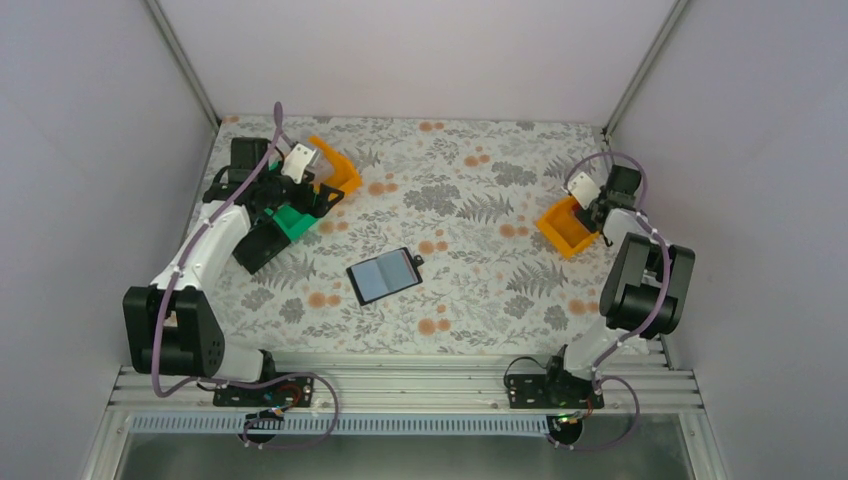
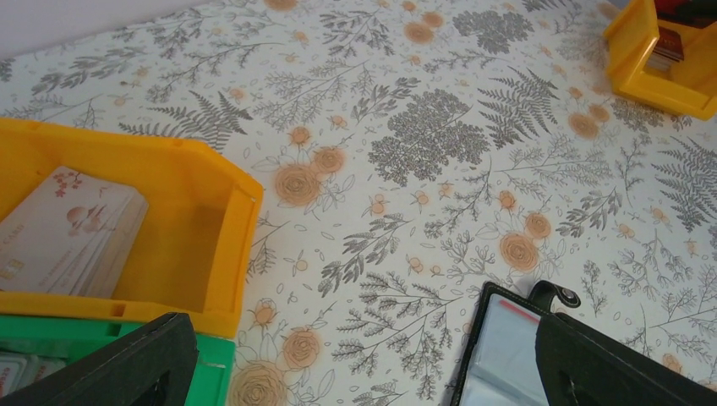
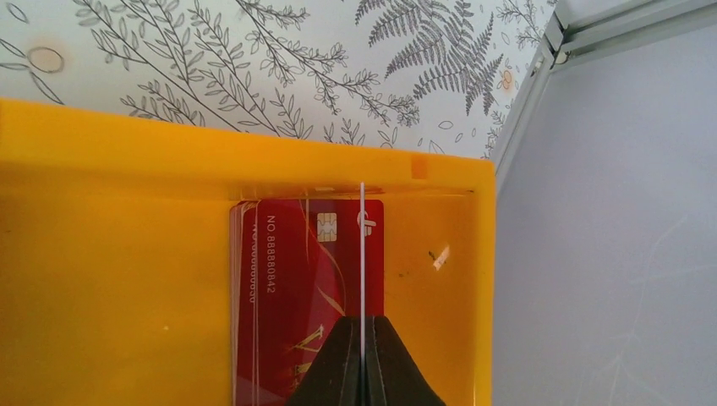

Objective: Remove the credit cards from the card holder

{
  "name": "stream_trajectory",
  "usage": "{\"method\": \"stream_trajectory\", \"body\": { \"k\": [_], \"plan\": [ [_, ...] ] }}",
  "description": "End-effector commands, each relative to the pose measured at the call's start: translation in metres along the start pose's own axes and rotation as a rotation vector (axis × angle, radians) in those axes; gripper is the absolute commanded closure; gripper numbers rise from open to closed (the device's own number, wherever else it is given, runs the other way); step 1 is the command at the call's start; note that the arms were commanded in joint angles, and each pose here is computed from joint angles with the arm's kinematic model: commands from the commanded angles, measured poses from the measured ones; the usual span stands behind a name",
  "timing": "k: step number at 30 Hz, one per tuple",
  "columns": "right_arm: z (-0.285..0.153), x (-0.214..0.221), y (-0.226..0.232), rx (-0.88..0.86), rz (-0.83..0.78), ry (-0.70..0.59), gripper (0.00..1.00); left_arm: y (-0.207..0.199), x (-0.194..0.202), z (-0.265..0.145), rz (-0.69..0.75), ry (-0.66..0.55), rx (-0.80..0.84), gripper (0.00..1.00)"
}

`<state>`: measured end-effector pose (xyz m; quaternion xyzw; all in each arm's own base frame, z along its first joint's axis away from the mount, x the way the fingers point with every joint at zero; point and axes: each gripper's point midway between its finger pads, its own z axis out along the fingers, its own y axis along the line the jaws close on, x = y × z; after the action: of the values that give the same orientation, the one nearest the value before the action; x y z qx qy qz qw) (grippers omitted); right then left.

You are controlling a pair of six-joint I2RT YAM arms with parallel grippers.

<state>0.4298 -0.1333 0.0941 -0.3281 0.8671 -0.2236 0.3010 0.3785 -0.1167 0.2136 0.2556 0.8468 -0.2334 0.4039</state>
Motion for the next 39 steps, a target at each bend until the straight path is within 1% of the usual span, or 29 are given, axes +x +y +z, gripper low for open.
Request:
{"method": "stream_trajectory", "body": {
  "k": [1,6,8,10,12,16,24,25,26,30,35,39],
  "plan": [
    [0.008,-0.004,-0.018,0.052,-0.046,-0.001,0.96,-0.002,-0.012,0.000,0.030,-0.016,0.023,0.00],
    [0.020,0.001,-0.019,0.061,-0.044,0.026,0.96,0.001,-0.010,0.003,0.024,-0.006,0.024,0.00],
    [0.021,-0.001,-0.019,0.061,-0.049,0.021,0.93,0.001,-0.009,0.005,0.019,-0.003,0.028,0.00],
    [0.022,0.001,-0.018,0.062,-0.057,0.027,0.88,0.002,-0.008,0.006,0.015,0.000,0.029,0.00],
    [0.022,0.003,-0.014,0.055,-0.068,0.031,0.78,0.001,-0.008,0.007,0.016,-0.001,0.033,0.00],
    [0.023,0.005,-0.010,0.054,-0.080,0.039,0.51,0.000,-0.009,0.006,0.017,-0.002,0.037,0.00],
    [0.014,-0.001,-0.019,0.078,-0.069,0.020,0.11,-0.003,-0.009,0.005,0.021,-0.004,0.052,0.00],
    [0.013,-0.001,-0.018,0.074,-0.073,0.019,0.03,-0.003,-0.009,0.005,0.023,-0.004,0.052,0.00],
    [0.013,-0.001,-0.018,0.074,-0.073,0.019,0.01,-0.003,-0.010,0.004,0.024,-0.004,0.052,0.00],
    [0.005,-0.011,-0.028,0.102,-0.044,-0.015,0.01,-0.005,-0.010,0.003,0.028,-0.006,0.053,0.00],
    [-0.015,-0.039,-0.046,0.113,0.022,-0.119,0.01,-0.006,-0.013,-0.004,0.047,-0.013,0.038,0.00],
    [-0.044,-0.059,-0.061,0.149,0.038,-0.207,0.01,-0.014,-0.017,-0.014,0.096,-0.023,0.041,0.00]
  ]
}}
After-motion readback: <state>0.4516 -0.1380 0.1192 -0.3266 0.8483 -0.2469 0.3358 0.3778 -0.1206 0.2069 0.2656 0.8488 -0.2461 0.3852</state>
